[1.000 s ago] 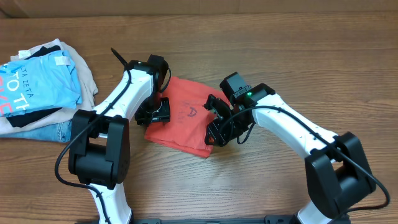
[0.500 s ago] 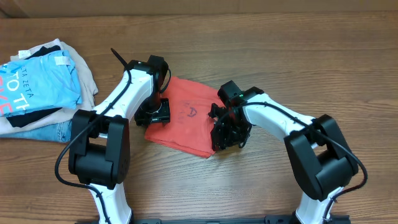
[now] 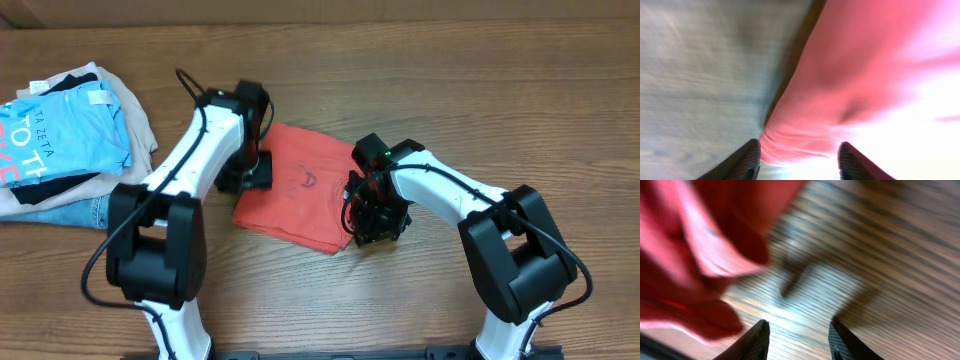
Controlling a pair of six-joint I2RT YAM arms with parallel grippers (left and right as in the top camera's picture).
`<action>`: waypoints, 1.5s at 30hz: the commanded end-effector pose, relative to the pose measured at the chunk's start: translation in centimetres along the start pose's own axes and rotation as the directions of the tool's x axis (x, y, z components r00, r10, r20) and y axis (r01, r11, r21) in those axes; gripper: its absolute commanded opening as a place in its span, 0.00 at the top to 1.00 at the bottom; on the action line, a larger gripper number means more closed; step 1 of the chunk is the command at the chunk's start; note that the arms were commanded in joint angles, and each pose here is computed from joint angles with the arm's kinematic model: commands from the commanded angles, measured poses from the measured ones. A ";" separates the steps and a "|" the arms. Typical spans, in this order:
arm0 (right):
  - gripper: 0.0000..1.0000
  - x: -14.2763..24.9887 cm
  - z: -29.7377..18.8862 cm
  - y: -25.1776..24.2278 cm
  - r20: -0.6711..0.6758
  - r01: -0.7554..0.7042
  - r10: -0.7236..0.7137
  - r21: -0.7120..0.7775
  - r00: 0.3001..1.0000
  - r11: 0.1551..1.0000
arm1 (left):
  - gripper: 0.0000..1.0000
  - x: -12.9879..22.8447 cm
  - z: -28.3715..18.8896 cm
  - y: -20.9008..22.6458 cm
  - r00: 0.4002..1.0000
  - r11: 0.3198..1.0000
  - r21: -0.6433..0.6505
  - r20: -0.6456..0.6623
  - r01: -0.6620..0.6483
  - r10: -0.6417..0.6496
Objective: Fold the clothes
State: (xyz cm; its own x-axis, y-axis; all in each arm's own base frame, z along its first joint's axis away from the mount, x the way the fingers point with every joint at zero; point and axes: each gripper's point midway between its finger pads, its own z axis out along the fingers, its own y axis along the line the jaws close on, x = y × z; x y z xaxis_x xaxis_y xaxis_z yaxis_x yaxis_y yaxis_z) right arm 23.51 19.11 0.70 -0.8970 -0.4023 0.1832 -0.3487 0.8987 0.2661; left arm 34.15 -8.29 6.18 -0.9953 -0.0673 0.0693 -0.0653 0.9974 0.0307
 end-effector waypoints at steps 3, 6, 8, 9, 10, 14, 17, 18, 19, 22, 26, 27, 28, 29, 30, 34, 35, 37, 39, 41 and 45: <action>0.55 -2.0 -5.5 -0.3 0.181 0.015 -0.029 0.080 0.983 0.997 | 0.20 -5.0 -8.0 -1.6 0.944 0.987 0.057 0.305 -0.150 0.126; 0.53 -2.3 -7.5 -0.5 0.244 -0.012 -0.005 0.068 0.970 0.998 | 0.17 -7.2 -8.9 -2.8 0.896 0.970 0.072 0.403 -0.233 0.186; 0.53 -2.2 -8.3 -0.9 0.265 -0.025 0.007 0.063 0.964 0.998 | 0.15 -8.2 -9.0 -4.0 0.865 0.946 0.099 0.443 -0.309 0.236; 0.53 -2.2 -8.6 -1.1 0.271 -0.033 0.015 0.061 0.962 0.998 | 0.14 -8.7 -8.8 -4.4 0.856 0.937 0.118 0.456 -0.328 0.242; 0.53 -2.0 -8.9 -1.3 0.274 -0.040 0.023 0.059 0.962 0.997 | 0.14 -9.1 -8.6 -4.6 0.855 0.935 0.133 0.462 -0.329 0.235; 0.53 -1.3 -9.3 -2.0 0.262 -0.067 0.050 0.056 0.964 0.996 | 0.14 -10.6 -6.4 -5.0 0.869 0.919 0.216 0.449 -0.330 0.206; 0.54 -0.9 -9.4 -2.1 0.253 -0.076 0.059 0.056 0.966 0.996 | 0.14 -11.6 -4.6 -5.2 0.881 0.901 0.282 0.436 -0.328 0.184; 0.54 -0.9 -9.4 -2.1 0.253 -0.075 0.059 0.056 0.966 0.996 | 0.14 -12.0 -4.0 -5.1 0.886 0.897 0.300 0.428 -0.323 0.176; 0.54 -0.9 -9.5 -2.1 0.256 -0.075 0.058 0.055 0.965 0.996 | 0.14 -12.2 -3.4 -5.1 0.891 0.893 0.316 0.422 -0.320 0.170; 0.53 -0.9 -9.6 -2.0 0.260 -0.074 0.057 0.055 0.964 0.996 | 0.14 -12.3 -1.8 -5.4 0.907 0.871 0.377 0.390 -0.314 0.158; 0.53 -0.9 -9.6 -2.0 0.261 -0.081 0.065 0.053 0.963 0.995 | 0.14 -11.8 0.5 -6.4 0.918 0.829 0.444 0.348 -0.341 0.191; 0.53 -0.9 -9.6 -2.0 0.261 -0.081 0.065 0.053 0.963 0.995 | 0.14 -11.6 1.0 -6.7 0.920 0.818 0.460 0.337 -0.346 0.200; 0.53 -0.9 -9.6 -2.0 0.261 -0.081 0.065 0.053 0.963 0.995 | 0.14 -11.3 1.5 -7.0 0.925 0.807 0.479 0.320 -0.344 0.204; 0.53 -0.9 -9.6 -2.0 0.261 -0.082 0.065 0.053 0.963 0.995 | 0.15 -11.0 2.1 -7.2 0.931 0.803 0.491 0.302 -0.338 0.206; 0.53 -0.9 -9.6 -2.0 0.261 -0.081 0.065 0.053 0.963 0.995 | 0.15 -10.7 2.8 -7.2 0.937 0.804 0.496 0.279 -0.327 0.209; 0.54 -0.9 -9.6 -2.0 0.262 -0.096 0.079 0.050 0.962 0.994 | 0.20 -9.5 5.5 -7.2 0.956 0.813 0.504 0.194 -0.290 0.220; 0.53 -0.9 -9.6 -2.0 0.262 -0.095 0.079 0.049 0.962 0.994 | 0.25 -9.3 6.1 -7.2 0.959 0.815 0.507 0.177 -0.283 0.222; 0.53 -0.9 -9.6 -2.0 0.261 -0.096 0.079 0.050 0.962 0.994 | 0.42 -9.1 6.9 -7.3 0.962 0.814 0.513 0.156 -0.273 0.224; 0.53 -0.9 -9.6 -2.0 0.262 -0.096 0.079 0.050 0.962 0.994 | 0.62 -9.1 6.8 -7.4 0.952 0.800 0.515 0.175 -0.306 0.252; 0.53 -0.9 -9.6 -2.0 0.262 -0.096 0.079 0.050 0.962 0.994 | 0.76 -9.3 6.3 -7.5 0.942 0.793 0.509 0.200 -0.335 0.269; 0.53 -0.9 -9.7 -2.3 0.265 -0.103 0.087 0.048 0.960 0.993 | 0.88 -10.2 4.5 -7.3 0.930 0.789 0.495 0.243 -0.363 0.276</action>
State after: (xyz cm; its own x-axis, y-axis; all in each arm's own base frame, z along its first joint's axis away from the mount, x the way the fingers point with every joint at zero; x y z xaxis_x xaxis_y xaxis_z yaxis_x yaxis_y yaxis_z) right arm 27.04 15.81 7.72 -0.9610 -0.2766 0.0003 -0.2712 0.9424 0.1960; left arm 44.00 -14.61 0.58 -0.9725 0.1812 -0.1460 0.2307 0.8338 -0.5015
